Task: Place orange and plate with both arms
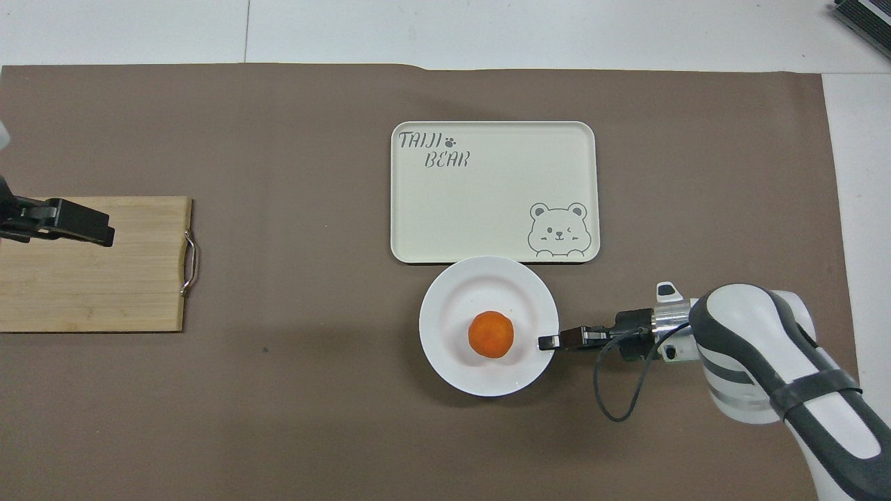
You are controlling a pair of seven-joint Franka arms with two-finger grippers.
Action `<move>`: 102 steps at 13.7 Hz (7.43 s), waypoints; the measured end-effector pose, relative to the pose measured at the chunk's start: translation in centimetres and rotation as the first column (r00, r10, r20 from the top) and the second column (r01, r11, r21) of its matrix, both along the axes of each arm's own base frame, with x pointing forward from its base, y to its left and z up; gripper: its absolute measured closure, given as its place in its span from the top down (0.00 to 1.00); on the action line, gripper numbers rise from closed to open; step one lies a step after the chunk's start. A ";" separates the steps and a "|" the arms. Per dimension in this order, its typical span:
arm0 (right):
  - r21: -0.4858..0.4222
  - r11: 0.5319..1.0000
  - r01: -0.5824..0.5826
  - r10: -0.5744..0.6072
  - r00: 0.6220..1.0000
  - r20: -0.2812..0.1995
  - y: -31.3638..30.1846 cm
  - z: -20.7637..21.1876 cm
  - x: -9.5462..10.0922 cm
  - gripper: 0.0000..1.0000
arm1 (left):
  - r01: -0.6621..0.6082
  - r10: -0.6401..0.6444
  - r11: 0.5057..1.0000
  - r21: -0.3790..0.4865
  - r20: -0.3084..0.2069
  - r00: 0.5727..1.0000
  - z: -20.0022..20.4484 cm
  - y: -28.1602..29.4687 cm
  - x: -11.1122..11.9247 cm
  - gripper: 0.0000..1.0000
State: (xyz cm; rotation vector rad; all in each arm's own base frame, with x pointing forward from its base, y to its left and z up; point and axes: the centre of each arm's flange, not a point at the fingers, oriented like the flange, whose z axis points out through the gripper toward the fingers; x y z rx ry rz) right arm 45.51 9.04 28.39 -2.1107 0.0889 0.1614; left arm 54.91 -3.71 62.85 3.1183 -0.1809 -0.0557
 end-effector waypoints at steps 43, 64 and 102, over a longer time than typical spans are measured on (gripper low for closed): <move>-0.335 0.941 0.050 -0.039 0.998 0.040 -2.3 2.7 19.2 1.00 | 0.000 0.000 1.000 0.000 0.000 1.000 0.0 0.0 0.0 1.00; -0.845 0.526 0.094 0.033 0.991 0.130 -12.6 28.5 11.6 1.00 | 0.000 0.000 1.000 0.000 0.000 1.000 0.0 0.0 0.0 1.00; -0.869 0.494 0.035 0.053 0.996 0.070 -8.9 36.7 7.0 1.00 | 0.000 0.000 1.000 0.000 0.000 1.000 0.0 0.0 0.0 1.00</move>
